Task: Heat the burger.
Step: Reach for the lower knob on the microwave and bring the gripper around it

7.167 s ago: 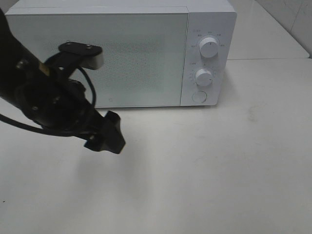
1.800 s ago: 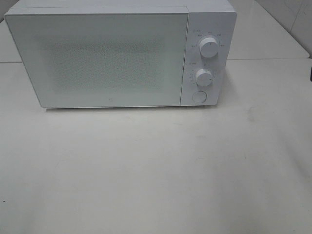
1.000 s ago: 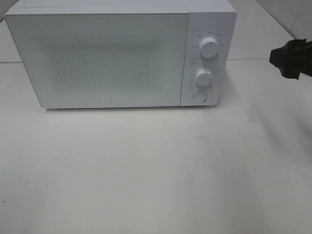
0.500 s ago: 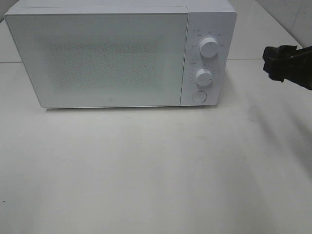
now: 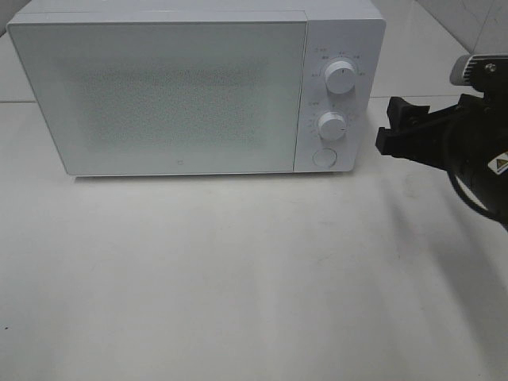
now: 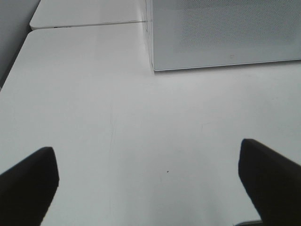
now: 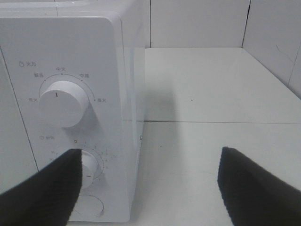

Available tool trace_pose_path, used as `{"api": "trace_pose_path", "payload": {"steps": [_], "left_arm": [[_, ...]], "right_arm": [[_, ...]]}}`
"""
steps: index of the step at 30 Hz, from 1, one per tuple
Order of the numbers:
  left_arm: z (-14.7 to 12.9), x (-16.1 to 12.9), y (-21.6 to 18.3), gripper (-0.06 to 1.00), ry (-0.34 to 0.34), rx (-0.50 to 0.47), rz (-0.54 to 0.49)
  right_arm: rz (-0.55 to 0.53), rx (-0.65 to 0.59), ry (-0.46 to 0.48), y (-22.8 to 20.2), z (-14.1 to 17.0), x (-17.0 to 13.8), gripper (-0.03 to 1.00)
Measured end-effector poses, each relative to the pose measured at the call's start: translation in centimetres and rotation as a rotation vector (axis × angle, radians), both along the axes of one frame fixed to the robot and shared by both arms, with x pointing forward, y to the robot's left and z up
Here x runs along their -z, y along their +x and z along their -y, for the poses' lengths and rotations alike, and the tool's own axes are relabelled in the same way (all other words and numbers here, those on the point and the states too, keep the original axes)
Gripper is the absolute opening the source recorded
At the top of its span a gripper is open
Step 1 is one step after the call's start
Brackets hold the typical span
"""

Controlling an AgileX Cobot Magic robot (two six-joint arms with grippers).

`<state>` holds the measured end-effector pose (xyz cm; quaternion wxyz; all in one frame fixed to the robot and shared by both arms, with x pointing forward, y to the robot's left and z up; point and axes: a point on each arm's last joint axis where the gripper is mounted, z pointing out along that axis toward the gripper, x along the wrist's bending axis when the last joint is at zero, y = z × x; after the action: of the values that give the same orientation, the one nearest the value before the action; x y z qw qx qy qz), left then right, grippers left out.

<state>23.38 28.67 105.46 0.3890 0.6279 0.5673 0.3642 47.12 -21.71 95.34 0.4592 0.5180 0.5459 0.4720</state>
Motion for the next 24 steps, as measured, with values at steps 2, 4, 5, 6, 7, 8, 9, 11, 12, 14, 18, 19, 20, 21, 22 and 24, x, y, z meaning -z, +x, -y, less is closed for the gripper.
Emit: {"api": "trace_pose_path", "payload": {"steps": [2, 4, 5, 6, 7, 8, 9, 11, 12, 14, 18, 19, 20, 21, 22, 24], "left_arm": [[0.0, 0.0, 0.0, 0.98, 0.000, 0.000, 0.000], [0.0, 0.0, 0.0, 0.98, 0.000, 0.000, 0.000], [0.0, 0.0, 0.0, 0.98, 0.000, 0.000, 0.000], [0.0, 0.0, 0.0, 0.98, 0.000, 0.000, 0.000], [0.0, 0.0, 0.0, 0.98, 0.000, 0.000, 0.000], [0.0, 0.0, 0.0, 0.98, 0.000, 0.000, 0.000], [0.0, 0.0, 0.0, 0.98, 0.000, 0.000, 0.000], [0.0, 0.0, 0.0, 0.98, 0.000, 0.000, 0.000], [0.0, 0.0, 0.0, 0.98, 0.000, 0.000, 0.000], [0.0, 0.0, 0.0, 0.98, 0.000, 0.000, 0.000], [0.0, 0.0, 0.0, 0.98, 0.000, 0.000, 0.000], [0.0, 0.0, 0.0, 0.98, 0.000, 0.000, 0.000], [0.0, 0.0, 0.0, 0.98, 0.000, 0.000, 0.000], [0.0, 0.0, 0.0, 0.98, 0.000, 0.000, 0.000], [0.0, 0.0, 0.0, 0.98, 0.000, 0.000, 0.000], [0.0, 0.0, 0.0, 0.98, 0.000, 0.000, 0.000]], "right_arm": [[0.007, 0.003, -0.004, -0.1, -0.3, 0.1, 0.76], [0.011, 0.003, -0.015, -0.4, -1.0, 0.3, 0.76], [0.005, 0.003, -0.013, -0.6, -1.4, 0.5, 0.76], [-0.009, 0.002, -0.010, -0.9, -2.0, 0.9, 0.76], [-0.009, 0.002, -0.010, -0.9, -2.0, 0.9, 0.76], [-0.031, 0.007, -0.012, -1.3, -2.5, 1.3, 0.76], [-0.031, 0.007, -0.012, -1.3, -2.5, 1.3, 0.76], [-0.061, 0.019, -0.015, -1.8, -3.1, 1.8, 0.76], [-0.061, 0.019, -0.015, -1.8, -3.1, 1.8, 0.76], [-0.073, 0.022, -0.010, -2.2, -3.5, 2.0, 0.76], [-0.083, 0.033, 0.002, -2.5, -4.1, 2.1, 0.76], [-0.081, 0.032, 0.003, -2.4, -4.3, 2.1, 0.76], [-0.081, 0.032, 0.003, -2.4, -4.3, 2.1, 0.76], [-0.082, 0.030, 0.000, -2.2, -4.5, 2.2, 0.76], [-0.085, 0.032, -0.003, -2.2, -4.6, 2.3, 0.76], [-0.092, 0.033, -0.011, -2.0, -4.7, 2.7, 0.76]]}}
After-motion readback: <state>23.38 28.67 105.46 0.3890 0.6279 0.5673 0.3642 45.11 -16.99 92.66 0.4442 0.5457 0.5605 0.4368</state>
